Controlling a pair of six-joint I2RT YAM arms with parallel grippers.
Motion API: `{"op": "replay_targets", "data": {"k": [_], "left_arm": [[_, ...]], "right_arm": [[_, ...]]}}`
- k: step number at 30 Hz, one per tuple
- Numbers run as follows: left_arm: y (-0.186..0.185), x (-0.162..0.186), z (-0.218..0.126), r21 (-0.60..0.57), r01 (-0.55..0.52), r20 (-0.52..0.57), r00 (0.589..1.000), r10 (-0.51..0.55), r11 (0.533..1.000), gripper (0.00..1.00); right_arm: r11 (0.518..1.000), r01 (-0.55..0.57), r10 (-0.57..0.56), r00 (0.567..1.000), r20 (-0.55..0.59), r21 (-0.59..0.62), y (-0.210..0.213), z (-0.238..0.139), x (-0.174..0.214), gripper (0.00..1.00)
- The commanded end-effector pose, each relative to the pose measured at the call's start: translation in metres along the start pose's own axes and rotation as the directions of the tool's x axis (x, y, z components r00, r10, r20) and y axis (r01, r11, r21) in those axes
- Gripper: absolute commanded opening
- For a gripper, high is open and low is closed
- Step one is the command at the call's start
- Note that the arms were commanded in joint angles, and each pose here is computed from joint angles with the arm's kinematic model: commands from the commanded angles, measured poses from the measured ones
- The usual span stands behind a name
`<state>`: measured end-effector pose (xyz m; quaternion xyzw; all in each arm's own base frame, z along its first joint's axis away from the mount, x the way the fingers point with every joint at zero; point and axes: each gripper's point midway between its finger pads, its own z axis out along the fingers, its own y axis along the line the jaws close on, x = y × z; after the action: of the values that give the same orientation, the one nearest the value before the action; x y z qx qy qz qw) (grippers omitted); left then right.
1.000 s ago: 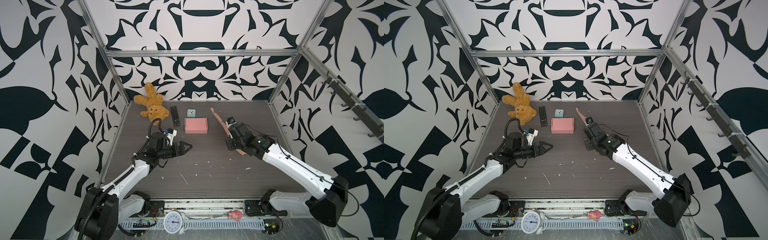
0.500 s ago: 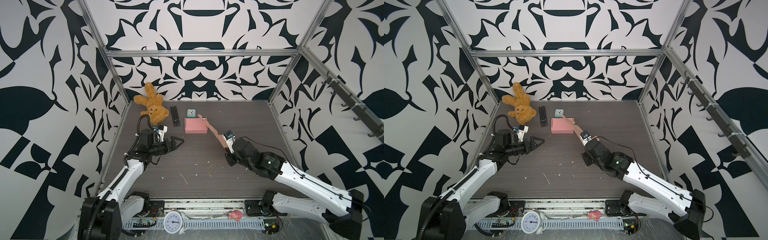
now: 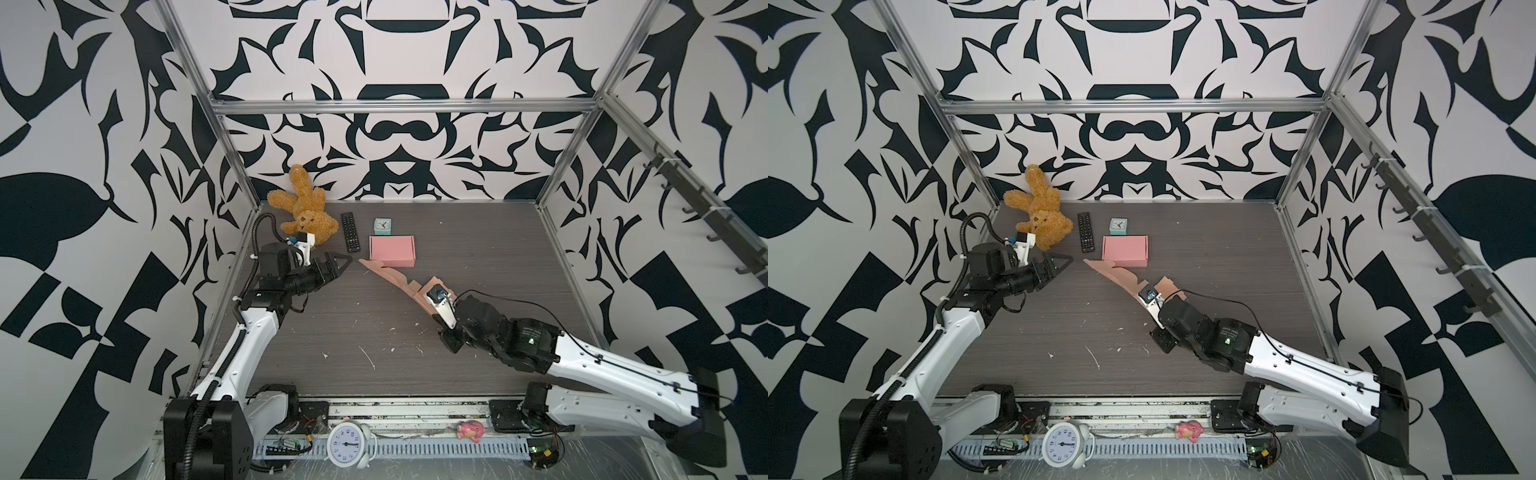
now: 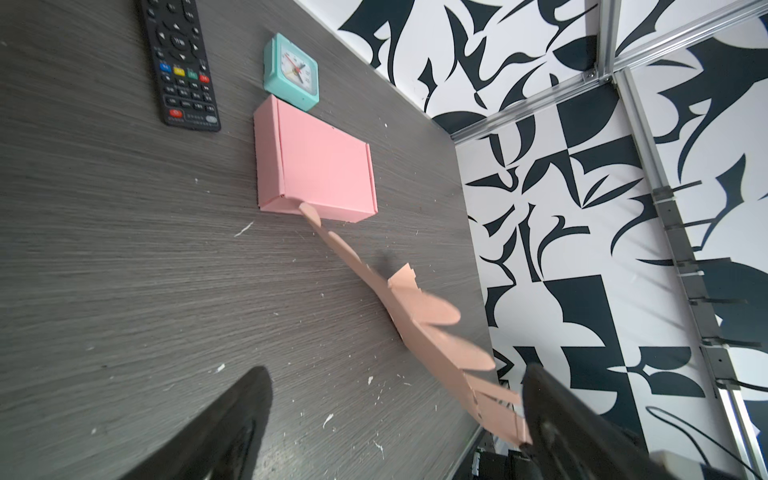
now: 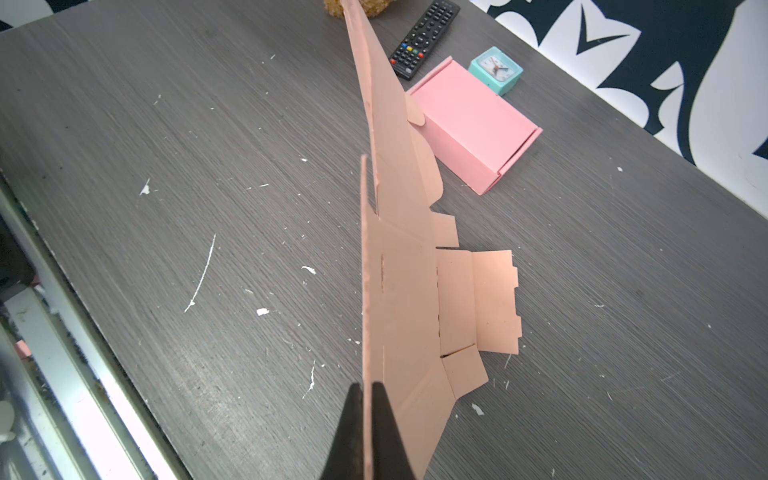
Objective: Fold the paper box
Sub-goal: 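Grip the peach blank's edge with the right gripper and drag it toward the left gripper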
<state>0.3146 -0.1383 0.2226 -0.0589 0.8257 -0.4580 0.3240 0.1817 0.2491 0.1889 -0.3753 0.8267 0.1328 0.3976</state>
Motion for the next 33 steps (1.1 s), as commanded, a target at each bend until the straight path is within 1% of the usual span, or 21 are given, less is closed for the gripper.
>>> {"op": "replay_targets", "data": {"k": [1,5,9,15,19,23,25,28,30,32,33], "left_arm": [[-0.009,-0.01,-0.009,-0.02,-0.042,0.028,0.999,0.043,0.999,0.97],[-0.014,-0.007,-0.01,-0.008,-0.063,0.005,0.998,0.063,0.998,0.97],[-0.014,0.001,-0.014,-0.002,-0.078,0.002,0.997,0.078,0.997,0.97],[-0.013,0.016,-0.018,0.025,-0.067,-0.019,0.998,0.067,0.997,0.97],[-0.012,0.024,-0.021,0.028,-0.062,-0.014,0.998,0.063,0.998,0.97],[-0.009,0.03,-0.023,0.035,-0.052,-0.001,0.999,0.052,0.998,0.97],[-0.007,0.034,-0.023,0.039,-0.047,-0.008,0.999,0.047,0.998,0.97],[-0.005,0.038,-0.022,0.045,-0.046,-0.015,0.999,0.047,0.998,0.97],[-0.002,0.04,-0.021,0.042,-0.043,-0.017,0.999,0.044,0.998,0.97],[0.0,0.042,-0.021,0.039,-0.041,-0.012,0.999,0.042,0.998,0.97],[0.001,0.042,-0.022,0.041,-0.043,-0.005,0.999,0.043,0.998,0.96]], "right_arm": [[0.996,0.079,-0.078,0.997,0.012,-0.039,0.016,0.007,-0.002,0.01],[0.979,0.199,-0.201,0.978,-0.061,-0.033,0.029,0.021,0.012,0.01],[0.964,0.257,-0.263,0.96,-0.095,-0.072,0.044,0.034,0.021,0.03],[0.95,0.298,-0.308,0.941,-0.141,-0.09,0.049,0.047,0.035,0.1],[0.941,0.334,-0.339,0.923,-0.185,-0.057,0.046,0.053,0.041,0.14],[0.933,0.356,-0.358,0.912,-0.2,-0.051,0.049,0.053,0.043,0.22],[0.937,0.345,-0.349,0.916,-0.197,-0.056,0.052,0.05,0.04,0.28],[0.956,0.282,-0.29,0.945,-0.147,-0.074,0.059,0.041,0.028,0.39],[0.978,0.204,-0.207,0.973,-0.103,-0.039,0.054,0.035,0.017,0.47],[0.993,0.114,-0.115,0.991,-0.062,-0.018,0.051,0.028,0.007,0.52],[0.999,0.049,-0.049,0.998,-0.044,-0.008,0.048,0.025,0.002,0.54]]}}
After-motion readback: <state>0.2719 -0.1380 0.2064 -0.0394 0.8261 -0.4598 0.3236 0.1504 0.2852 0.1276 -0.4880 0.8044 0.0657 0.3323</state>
